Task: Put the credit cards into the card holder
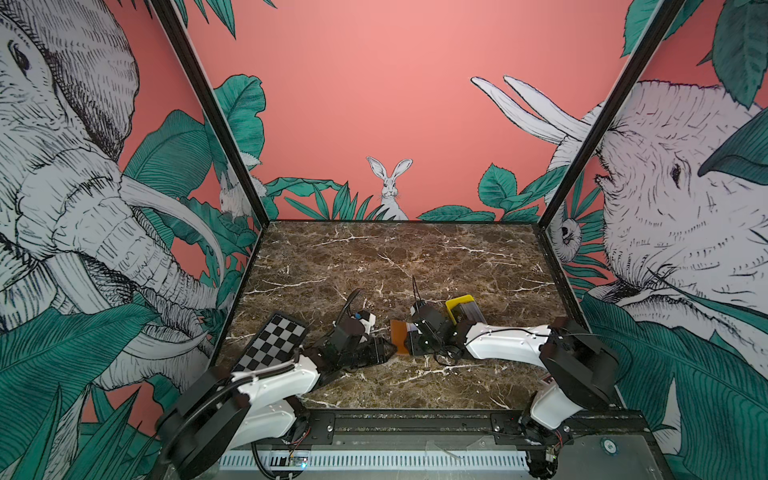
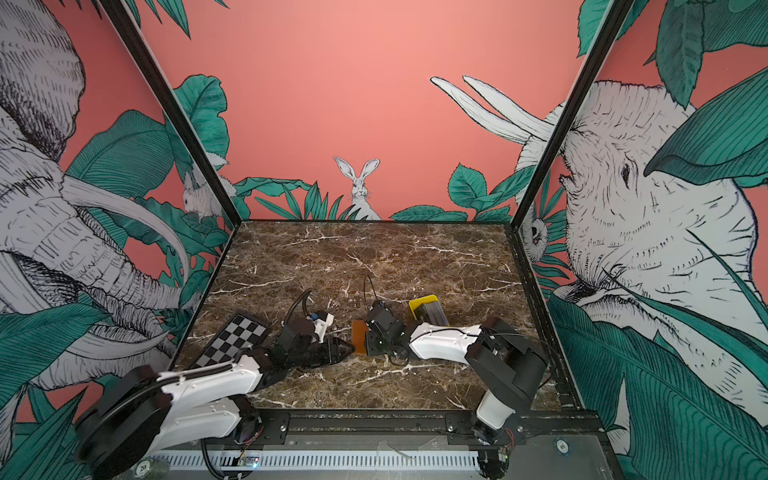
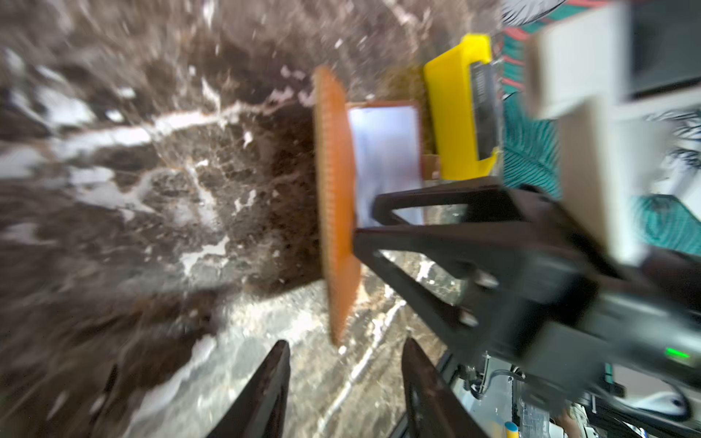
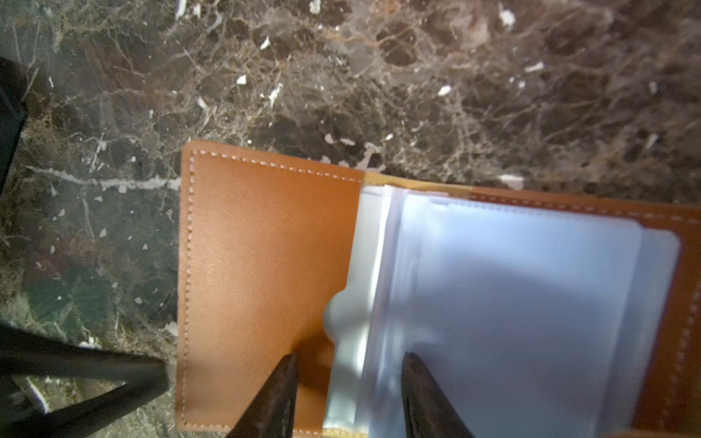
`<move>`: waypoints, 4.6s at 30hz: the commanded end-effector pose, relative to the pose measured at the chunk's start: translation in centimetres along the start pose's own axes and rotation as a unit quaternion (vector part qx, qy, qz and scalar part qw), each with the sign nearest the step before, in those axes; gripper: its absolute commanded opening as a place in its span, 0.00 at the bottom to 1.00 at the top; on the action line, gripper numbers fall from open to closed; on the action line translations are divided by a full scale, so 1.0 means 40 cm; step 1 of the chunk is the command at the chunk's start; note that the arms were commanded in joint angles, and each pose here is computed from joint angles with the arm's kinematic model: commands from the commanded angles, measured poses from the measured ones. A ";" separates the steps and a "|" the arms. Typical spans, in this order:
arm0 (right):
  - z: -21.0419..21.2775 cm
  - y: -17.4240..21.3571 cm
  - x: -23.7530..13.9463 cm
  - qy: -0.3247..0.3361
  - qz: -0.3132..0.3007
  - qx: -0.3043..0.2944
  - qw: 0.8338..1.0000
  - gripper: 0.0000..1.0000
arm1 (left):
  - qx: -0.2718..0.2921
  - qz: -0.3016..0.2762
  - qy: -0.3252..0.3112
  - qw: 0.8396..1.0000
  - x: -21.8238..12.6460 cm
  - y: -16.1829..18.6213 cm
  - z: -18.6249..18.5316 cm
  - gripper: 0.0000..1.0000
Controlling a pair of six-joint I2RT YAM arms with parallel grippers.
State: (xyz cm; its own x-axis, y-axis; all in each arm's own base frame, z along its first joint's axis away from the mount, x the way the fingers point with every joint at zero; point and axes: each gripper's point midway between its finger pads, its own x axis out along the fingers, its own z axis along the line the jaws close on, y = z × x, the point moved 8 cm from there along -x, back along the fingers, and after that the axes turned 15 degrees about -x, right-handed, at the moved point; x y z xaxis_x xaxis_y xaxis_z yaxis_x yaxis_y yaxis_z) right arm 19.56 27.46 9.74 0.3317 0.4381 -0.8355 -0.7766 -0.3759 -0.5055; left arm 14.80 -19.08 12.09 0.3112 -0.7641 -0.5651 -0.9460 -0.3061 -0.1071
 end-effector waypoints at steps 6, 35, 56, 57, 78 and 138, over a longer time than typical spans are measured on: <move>-0.014 0.062 0.032 0.062 0.041 -0.034 0.997 0.48 | 0.011 -0.036 -0.013 0.999 -0.067 0.004 -0.005 0.45; 0.020 0.068 0.015 -0.008 -0.015 -0.030 0.999 0.42 | 0.022 -0.020 0.001 1.000 0.102 -0.085 -0.082 0.19; -0.031 -0.012 -0.126 -0.062 -0.110 0.013 0.992 0.41 | 0.024 -0.020 -0.036 0.999 0.157 -0.079 0.002 0.13; -0.039 -0.019 -0.126 -0.066 -0.111 0.019 0.992 0.41 | 0.024 -0.020 -0.036 0.999 0.157 -0.078 0.005 0.13; -0.126 0.067 0.005 -0.073 -0.036 0.113 0.990 0.35 | 0.010 -0.014 -0.076 0.997 0.167 -0.060 0.077 0.13; -0.057 0.071 -0.020 0.037 0.044 -0.014 0.998 0.00 | 0.020 0.020 -0.060 0.998 0.082 -0.032 0.053 0.08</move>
State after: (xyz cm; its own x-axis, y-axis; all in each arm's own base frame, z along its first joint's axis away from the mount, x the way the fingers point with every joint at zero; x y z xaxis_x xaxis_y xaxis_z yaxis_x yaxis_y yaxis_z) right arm 18.05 24.70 9.50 0.2909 0.4099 -0.8645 -0.7920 -0.4037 -0.4580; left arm 17.06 -19.94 8.36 0.2540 -0.6666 -0.7008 -0.9625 -0.2454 -0.1155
